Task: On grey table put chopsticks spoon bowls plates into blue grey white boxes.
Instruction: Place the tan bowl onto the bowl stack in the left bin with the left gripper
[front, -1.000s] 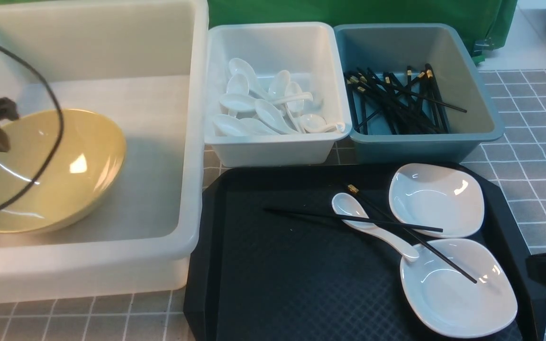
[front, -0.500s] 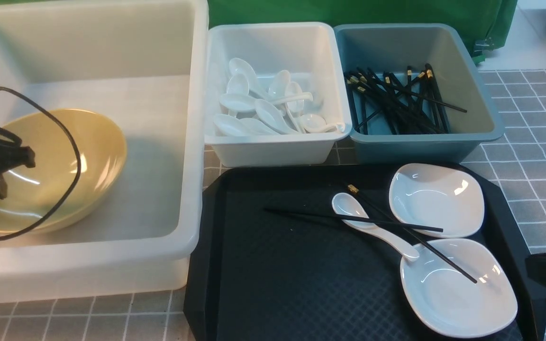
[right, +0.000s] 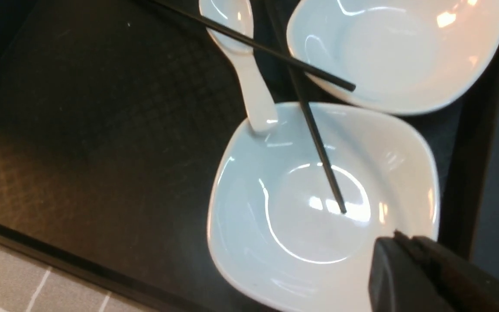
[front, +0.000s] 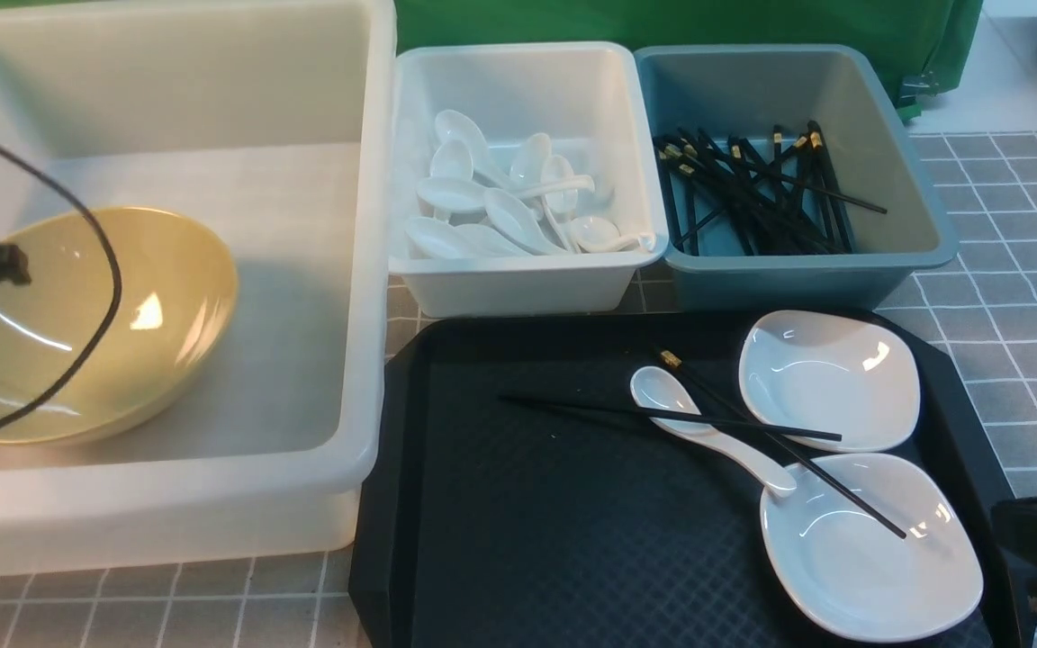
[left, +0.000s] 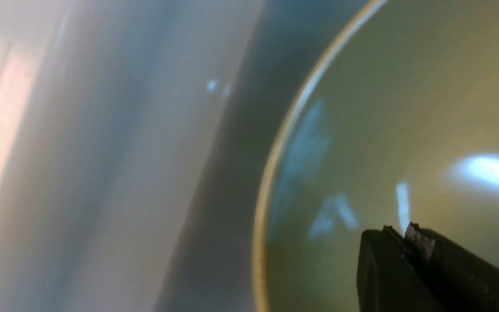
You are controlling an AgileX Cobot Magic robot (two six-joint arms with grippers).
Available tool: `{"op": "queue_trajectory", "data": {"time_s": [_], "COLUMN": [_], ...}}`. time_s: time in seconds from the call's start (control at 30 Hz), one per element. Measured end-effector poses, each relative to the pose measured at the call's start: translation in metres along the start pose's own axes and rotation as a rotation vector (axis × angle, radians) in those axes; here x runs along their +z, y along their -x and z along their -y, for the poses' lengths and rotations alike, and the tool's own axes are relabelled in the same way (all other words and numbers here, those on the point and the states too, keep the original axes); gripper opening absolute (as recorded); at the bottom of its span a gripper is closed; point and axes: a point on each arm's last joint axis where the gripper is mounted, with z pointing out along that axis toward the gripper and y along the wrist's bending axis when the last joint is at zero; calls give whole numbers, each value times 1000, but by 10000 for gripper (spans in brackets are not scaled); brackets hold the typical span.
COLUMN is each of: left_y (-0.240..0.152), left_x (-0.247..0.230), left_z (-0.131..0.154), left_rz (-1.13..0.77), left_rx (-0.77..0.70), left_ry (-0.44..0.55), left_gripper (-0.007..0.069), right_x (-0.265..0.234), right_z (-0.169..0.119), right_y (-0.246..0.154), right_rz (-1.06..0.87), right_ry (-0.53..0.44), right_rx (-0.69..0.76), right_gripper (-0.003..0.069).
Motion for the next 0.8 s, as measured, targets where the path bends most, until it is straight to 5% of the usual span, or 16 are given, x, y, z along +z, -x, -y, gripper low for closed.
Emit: {"op": "queue_trajectory", "data": {"time_s": [0.17,0.27,0.5,0.8], "left_y": [7,6,-4,-4], "left_x": [-7,9,51,55], "left_z": [15,16,7,-24], "left_rz": [91,58,-84,-95], "left_rx": [3,19,92,-33], "left_ry": [-169,-177,-78,105], "left_gripper": [15,15,15,15], "right_x": [1,1,1,1], "right_z": [1,0,-1,-2], "right_y": [1,1,0,-3], "right_rz": [24,27,10,-16], "right_ry": [-7,-2,12,24], "right_rx": [9,19,28,29], "right_gripper": [65,69,78,84]}}
